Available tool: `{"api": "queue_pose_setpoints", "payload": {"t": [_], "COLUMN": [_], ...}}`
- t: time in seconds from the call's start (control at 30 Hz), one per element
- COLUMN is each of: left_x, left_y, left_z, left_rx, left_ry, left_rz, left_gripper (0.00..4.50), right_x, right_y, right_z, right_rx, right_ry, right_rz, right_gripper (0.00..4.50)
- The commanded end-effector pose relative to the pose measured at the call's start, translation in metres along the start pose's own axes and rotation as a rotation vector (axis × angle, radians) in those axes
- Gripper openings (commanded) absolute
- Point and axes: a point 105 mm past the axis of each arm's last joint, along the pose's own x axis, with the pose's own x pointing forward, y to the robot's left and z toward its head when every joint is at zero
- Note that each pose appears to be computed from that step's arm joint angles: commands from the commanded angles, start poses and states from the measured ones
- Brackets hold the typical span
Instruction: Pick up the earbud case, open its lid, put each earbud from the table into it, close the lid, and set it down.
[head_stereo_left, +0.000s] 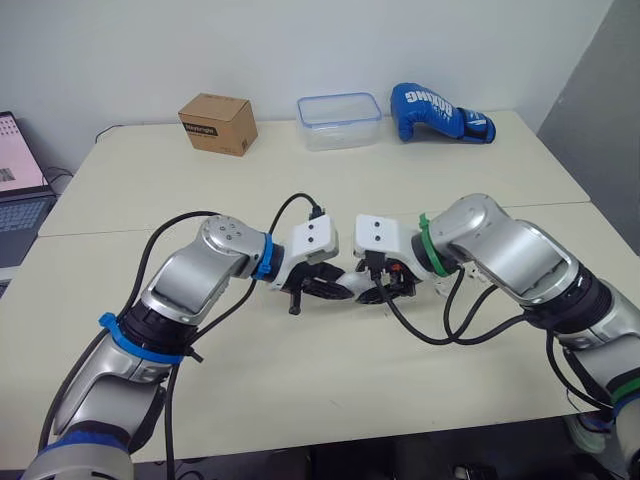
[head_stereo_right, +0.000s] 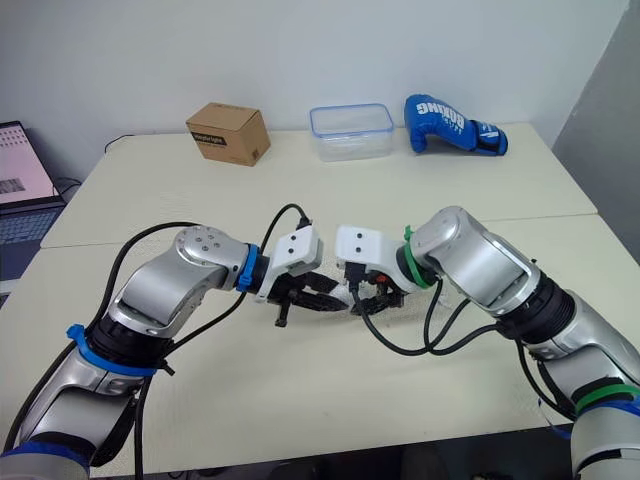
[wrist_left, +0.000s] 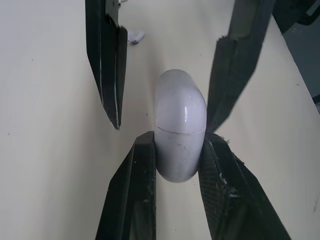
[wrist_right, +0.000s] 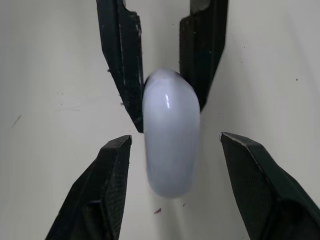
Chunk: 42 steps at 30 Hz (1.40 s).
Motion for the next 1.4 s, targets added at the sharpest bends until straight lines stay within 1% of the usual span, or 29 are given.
{"api": "queue_pose_setpoints", "payload": {"t": [0.03, 0.13, 0.2, 0.33, 0.5, 0.6, 0.67, 0.8, 0.93, 1.1, 1.4], "left_x": [-0.013, -0.017, -0.018, -0.022, -0.019, -0.021, -0.021, -0.018, -0.015, -0.013, -0.013], "left_y": [0.002, 0.001, 0.003, 0.002, 0.0, -0.003, -0.001, 0.008, 0.009, 0.007, 0.004], "left_z": [0.003, -0.002, 0.0, -0.003, -0.009, -0.006, -0.005, -0.006, -0.004, -0.003, 0.001], "left_rx": [0.023, -0.001, 0.022, -0.041, -0.131, -0.081, -0.074, -0.052, -0.049, -0.043, -0.042], "left_ry": [-0.041, -0.07, -0.145, -0.308, -0.395, -0.501, -0.546, -0.592, -0.622, -0.627, -0.631], "left_rz": [0.057, 0.083, 0.122, 0.154, 0.147, 0.14, 0.136, 0.164, 0.138, 0.106, 0.08], "left_gripper": [0.77, 0.77, 0.77, 0.77, 0.77, 0.77, 0.77, 0.77, 0.77, 0.77, 0.77], "right_x": [-0.019, -0.027, -0.033, -0.042, -0.045, -0.042, -0.04, -0.039, -0.037, -0.033, -0.023], "right_y": [0.0, 0.001, 0.001, 0.002, -0.001, -0.002, -0.001, 0.0, 0.0, -0.002, -0.012], "right_z": [0.004, 0.0, -0.001, -0.005, -0.005, -0.005, -0.003, 0.003, 0.007, 0.008, 0.006], "right_rx": [-0.034, -0.012, 0.013, 0.08, 0.156, 0.191, 0.205, 0.216, 0.224, 0.231, 0.252], "right_ry": [-0.067, -0.11, -0.16, -0.27, -0.411, -0.471, -0.507, -0.57, -0.599, -0.605, -0.572], "right_rz": [-0.022, -0.031, -0.043, -0.071, -0.123, -0.147, -0.147, -0.157, -0.162, -0.175, -0.205], "right_gripper": [2.75, 2.75, 2.75, 2.75, 2.75, 2.75, 2.75, 2.75, 2.75, 2.75, 2.75]}}
